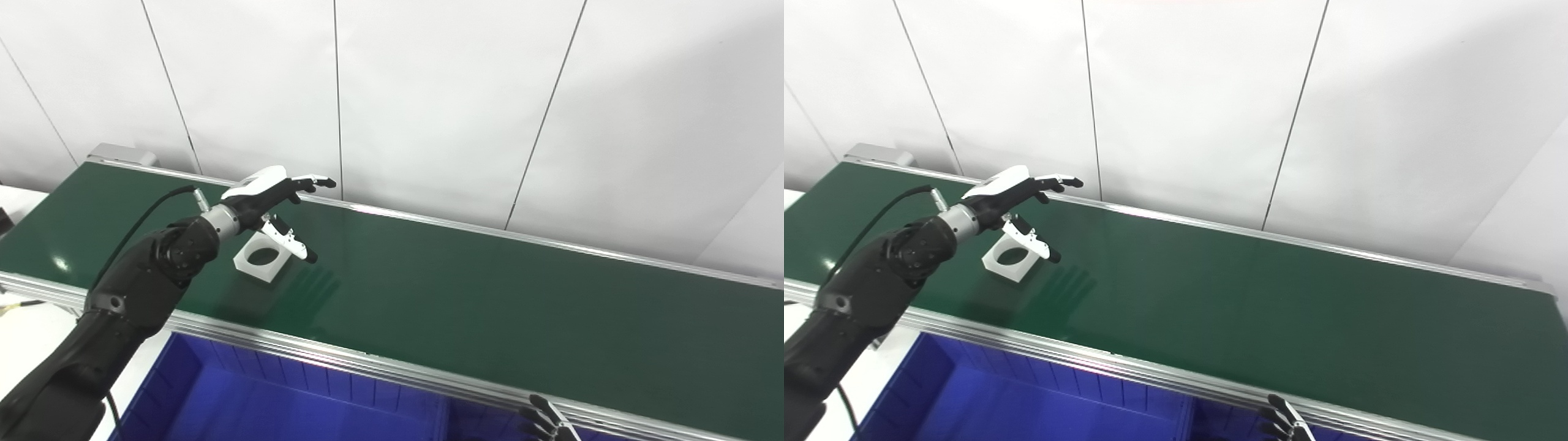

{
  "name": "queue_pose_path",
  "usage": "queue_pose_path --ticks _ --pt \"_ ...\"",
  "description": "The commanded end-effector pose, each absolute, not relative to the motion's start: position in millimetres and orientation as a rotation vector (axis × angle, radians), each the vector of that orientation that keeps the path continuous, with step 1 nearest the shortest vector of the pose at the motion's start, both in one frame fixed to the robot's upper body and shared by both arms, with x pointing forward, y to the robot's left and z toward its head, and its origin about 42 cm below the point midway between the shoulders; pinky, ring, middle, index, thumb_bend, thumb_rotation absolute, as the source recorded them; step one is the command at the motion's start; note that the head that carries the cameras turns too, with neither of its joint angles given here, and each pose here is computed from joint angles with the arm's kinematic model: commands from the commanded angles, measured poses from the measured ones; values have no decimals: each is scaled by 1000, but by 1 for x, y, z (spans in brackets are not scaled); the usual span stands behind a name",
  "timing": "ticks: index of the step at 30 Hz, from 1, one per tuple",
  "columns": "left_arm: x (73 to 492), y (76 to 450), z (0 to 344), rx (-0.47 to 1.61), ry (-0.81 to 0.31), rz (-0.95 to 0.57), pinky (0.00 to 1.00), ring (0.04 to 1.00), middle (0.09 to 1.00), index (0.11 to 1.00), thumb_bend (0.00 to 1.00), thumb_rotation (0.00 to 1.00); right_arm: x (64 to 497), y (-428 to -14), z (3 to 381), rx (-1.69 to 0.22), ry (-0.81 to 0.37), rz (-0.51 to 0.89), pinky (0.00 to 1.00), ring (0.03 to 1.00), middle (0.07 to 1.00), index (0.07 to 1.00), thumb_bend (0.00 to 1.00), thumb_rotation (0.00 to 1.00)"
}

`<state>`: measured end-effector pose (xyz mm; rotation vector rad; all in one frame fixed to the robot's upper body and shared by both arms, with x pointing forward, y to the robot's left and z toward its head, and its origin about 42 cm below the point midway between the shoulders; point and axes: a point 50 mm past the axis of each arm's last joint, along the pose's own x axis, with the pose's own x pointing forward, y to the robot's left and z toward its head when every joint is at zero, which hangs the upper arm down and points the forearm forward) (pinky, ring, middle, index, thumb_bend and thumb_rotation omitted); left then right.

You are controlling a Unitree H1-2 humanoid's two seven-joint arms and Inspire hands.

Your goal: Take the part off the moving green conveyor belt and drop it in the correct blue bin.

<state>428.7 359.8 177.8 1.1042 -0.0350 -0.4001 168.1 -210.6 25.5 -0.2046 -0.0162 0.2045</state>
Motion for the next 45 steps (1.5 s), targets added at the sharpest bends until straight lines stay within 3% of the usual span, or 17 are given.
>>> queue_pose_path --ticks 1,15,34,38,39,41,45 --pt "442 374 212 1183 -109 -345 751 870 916 881 864 184 171 -211 35 -193 -97 202 676 757 804 870 820 239" --pt "454 384 198 1434 7 -400 944 956 949 913 941 177 169 -208 37 -168 -99 204 667 751 795 874 823 219" --pt "453 370 174 1502 59 -451 960 968 968 937 970 176 166 -208 39 -157 -105 198 678 751 795 878 813 232" --pt "451 360 164 1476 -10 -434 888 924 917 893 852 14 165 -209 40 -152 -105 197 684 750 791 880 812 242" --pt "452 358 161 1451 -26 -423 882 919 911 889 842 7 164 -209 40 -153 -105 196 684 750 791 880 812 246" --pt "452 353 153 1405 -64 -405 781 834 846 842 767 1 163 -210 41 -156 -107 194 691 750 792 883 805 246" --pt "455 342 144 1352 -102 -406 749 802 817 812 687 0 161 -211 42 -161 -111 190 687 745 791 884 802 249"
